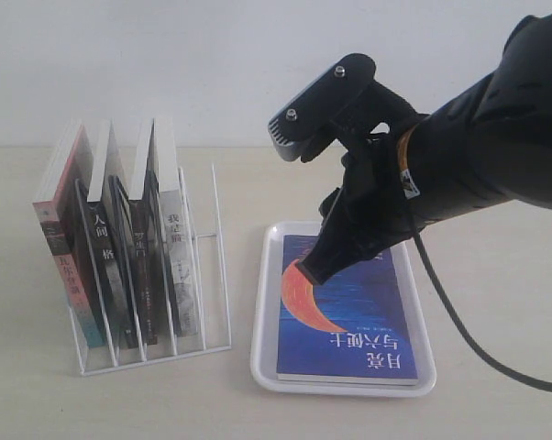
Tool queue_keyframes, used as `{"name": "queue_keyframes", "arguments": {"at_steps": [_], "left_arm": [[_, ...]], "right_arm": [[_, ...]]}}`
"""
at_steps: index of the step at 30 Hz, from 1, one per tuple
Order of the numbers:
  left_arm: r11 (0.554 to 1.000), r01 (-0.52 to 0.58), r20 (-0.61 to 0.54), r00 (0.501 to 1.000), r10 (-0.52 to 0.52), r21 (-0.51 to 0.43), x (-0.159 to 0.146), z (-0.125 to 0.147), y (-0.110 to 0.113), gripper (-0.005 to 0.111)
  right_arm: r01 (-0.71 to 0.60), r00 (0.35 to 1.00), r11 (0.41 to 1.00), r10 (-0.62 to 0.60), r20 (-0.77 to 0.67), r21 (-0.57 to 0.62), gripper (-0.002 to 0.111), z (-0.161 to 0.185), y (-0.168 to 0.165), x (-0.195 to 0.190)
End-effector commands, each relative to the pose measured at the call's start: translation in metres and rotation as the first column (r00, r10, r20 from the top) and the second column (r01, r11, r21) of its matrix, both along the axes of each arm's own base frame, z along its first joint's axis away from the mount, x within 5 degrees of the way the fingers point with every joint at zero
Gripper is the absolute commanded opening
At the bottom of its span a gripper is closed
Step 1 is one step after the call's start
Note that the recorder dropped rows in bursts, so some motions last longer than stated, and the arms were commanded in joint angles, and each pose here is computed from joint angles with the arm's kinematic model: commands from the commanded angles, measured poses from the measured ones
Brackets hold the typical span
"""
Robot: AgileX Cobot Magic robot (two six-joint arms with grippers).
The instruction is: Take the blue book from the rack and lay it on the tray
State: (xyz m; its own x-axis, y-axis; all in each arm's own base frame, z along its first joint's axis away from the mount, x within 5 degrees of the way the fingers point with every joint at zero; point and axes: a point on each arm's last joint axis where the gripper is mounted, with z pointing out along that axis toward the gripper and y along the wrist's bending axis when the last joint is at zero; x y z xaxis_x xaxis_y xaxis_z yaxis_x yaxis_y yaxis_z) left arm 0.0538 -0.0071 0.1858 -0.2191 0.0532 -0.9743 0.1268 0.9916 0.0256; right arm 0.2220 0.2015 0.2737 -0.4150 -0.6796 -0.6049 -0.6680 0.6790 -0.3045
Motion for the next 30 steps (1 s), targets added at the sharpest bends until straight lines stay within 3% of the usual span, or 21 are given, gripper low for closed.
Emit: {"name": "queue_keyframes", "arguments": {"at_steps": [1, 4, 11, 20, 25, 30], "left_arm": [[1.0, -0.005, -0.002, 1.0, 0.005, -0.006, 0.0, -0.001, 0.0, 0.005], [1.0, -0.005, -0.002, 1.0, 0.005, -0.006, 0.0, -0.001, 0.0, 0.005], [1.0, -0.005, -0.002, 1.0, 0.005, -0.006, 0.0, -0.001, 0.0, 0.005], [1.0, -0.005, -0.002, 1.0, 0.005, -0.006, 0.0, -0.001, 0.0, 0.005], [1.0, -0.005, -0.002, 1.0, 0.005, -0.006, 0.0, -0.001, 0.0, 0.005], [1.0, -0.005, -0.002, 1.0, 0.005, -0.006, 0.0, -0.001, 0.0, 0.005]], "right_arm": [[0.014, 1.0, 1.0, -0.014, 0.005, 0.014, 0.031, 0.003, -0.002, 0.0], [0.019, 1.0, 1.0, -0.019, -0.003, 0.02, 0.001, 0.002, -0.002, 0.0], [0.095, 0.994, 0.995, -0.095, -0.061, 0.003, 0.0, -0.001, -0.007, -0.002], [0.272, 0.962, 0.914, -0.264, -0.069, 0.3, 0.0, 0.04, -0.029, -0.01], [0.405, 0.904, 0.756, -0.415, -0.102, 0.515, 0.0, 0.057, -0.072, -0.018], [0.464, 0.849, 0.605, -0.512, -0.131, 0.647, 0.0, 0.031, -0.122, -0.045]]}}
